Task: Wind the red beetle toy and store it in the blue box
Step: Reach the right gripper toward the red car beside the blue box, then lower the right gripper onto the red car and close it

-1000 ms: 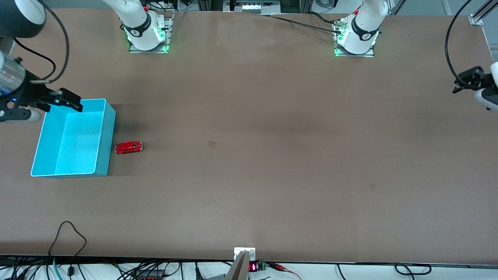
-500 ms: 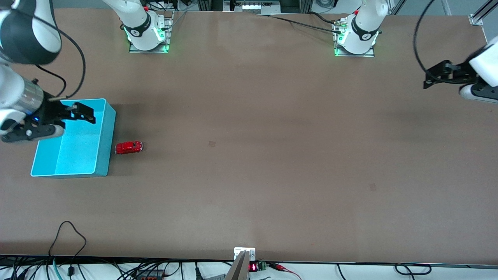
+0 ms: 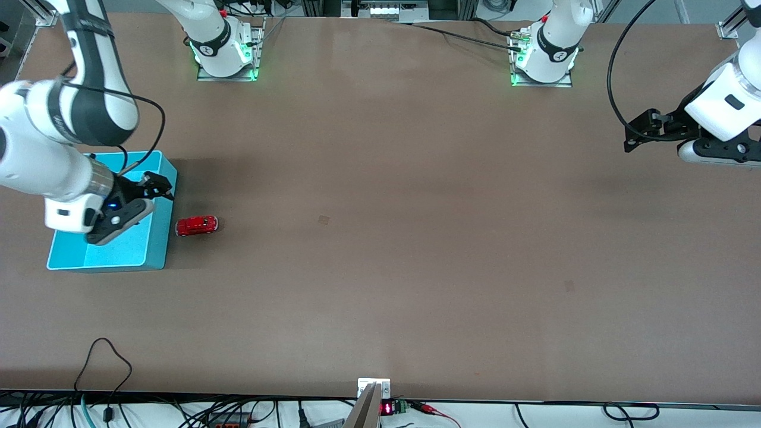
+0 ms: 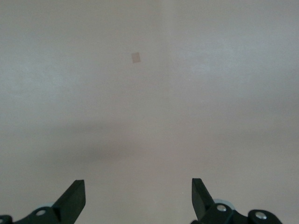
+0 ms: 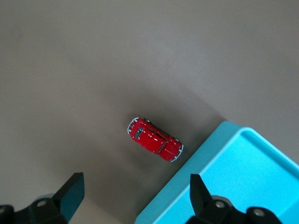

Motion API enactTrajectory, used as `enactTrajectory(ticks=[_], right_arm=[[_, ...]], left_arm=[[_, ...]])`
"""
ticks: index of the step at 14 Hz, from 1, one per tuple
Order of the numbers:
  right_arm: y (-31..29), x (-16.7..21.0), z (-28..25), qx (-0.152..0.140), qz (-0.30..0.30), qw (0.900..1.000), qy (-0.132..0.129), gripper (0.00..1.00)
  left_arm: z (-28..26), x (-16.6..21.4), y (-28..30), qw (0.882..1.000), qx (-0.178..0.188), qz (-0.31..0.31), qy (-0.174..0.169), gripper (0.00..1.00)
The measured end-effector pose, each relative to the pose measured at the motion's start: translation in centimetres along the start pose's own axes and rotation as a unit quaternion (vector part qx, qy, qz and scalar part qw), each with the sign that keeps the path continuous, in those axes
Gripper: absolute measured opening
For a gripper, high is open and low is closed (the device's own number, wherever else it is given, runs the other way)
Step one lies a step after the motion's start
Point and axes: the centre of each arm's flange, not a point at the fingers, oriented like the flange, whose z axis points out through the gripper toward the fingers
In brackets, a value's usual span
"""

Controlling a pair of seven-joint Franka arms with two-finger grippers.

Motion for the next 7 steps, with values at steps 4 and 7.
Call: enactTrajectory(ticks=[4,7], right_arm=[[0.6,-0.7,6.7,-0.012,-0.181,0.983,0.004,1.00],[1.1,-0.3,9.2,-0.021,-0.282,0.959,0.005,1.00]], left_arm=[[0.2,-1.3,1.3,1.000,-0.005,0.009,-0.017,1.00],[0.4,-1.5,1.8,1.000,-0.005,0.014,-0.023,1.00]])
